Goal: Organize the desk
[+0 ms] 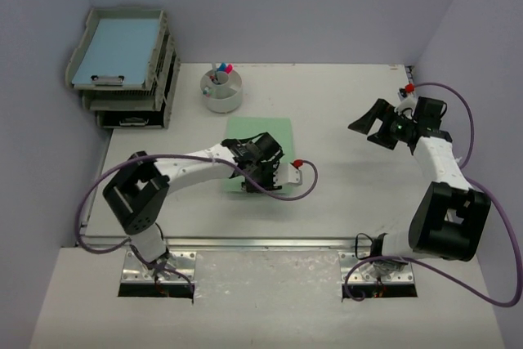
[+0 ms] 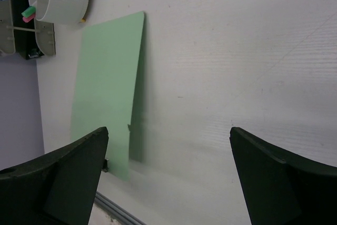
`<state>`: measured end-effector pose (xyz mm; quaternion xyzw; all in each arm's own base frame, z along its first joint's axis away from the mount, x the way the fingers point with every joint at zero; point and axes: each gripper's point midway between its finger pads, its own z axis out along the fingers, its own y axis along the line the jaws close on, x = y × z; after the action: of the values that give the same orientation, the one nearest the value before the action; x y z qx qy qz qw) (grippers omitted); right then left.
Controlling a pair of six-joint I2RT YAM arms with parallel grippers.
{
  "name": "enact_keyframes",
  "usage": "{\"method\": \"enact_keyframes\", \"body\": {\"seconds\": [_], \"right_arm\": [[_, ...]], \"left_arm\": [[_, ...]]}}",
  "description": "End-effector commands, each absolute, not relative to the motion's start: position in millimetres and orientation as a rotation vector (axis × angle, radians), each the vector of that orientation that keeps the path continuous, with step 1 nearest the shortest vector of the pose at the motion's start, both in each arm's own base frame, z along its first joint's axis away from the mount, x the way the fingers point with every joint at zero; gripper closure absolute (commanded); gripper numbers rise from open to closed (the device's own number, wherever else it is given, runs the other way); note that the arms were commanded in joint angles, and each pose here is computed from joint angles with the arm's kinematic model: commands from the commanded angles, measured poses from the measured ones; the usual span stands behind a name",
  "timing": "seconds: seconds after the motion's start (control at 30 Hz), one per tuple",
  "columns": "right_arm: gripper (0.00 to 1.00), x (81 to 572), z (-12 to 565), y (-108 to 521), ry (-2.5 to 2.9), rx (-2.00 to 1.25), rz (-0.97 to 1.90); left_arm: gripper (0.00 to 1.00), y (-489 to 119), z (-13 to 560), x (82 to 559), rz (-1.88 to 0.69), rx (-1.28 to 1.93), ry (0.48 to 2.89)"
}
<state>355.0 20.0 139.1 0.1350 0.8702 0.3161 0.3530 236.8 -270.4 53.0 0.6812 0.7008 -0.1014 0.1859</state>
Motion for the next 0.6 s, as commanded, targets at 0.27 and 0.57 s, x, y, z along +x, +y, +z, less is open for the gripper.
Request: {"method": "enact_keyframes", "body": {"seconds": [0.27,0.57], "right_arm": [[0.05,366,135,25,2.231,0.350,0.907],[0.06,369,145,39,2.212,0.246,0.901]], "left_arm": [[1.00,-194,155,164,-0.371,1.893,1.590],[1.00,-138,136,115,-0.332,1.949,1.613]]}}
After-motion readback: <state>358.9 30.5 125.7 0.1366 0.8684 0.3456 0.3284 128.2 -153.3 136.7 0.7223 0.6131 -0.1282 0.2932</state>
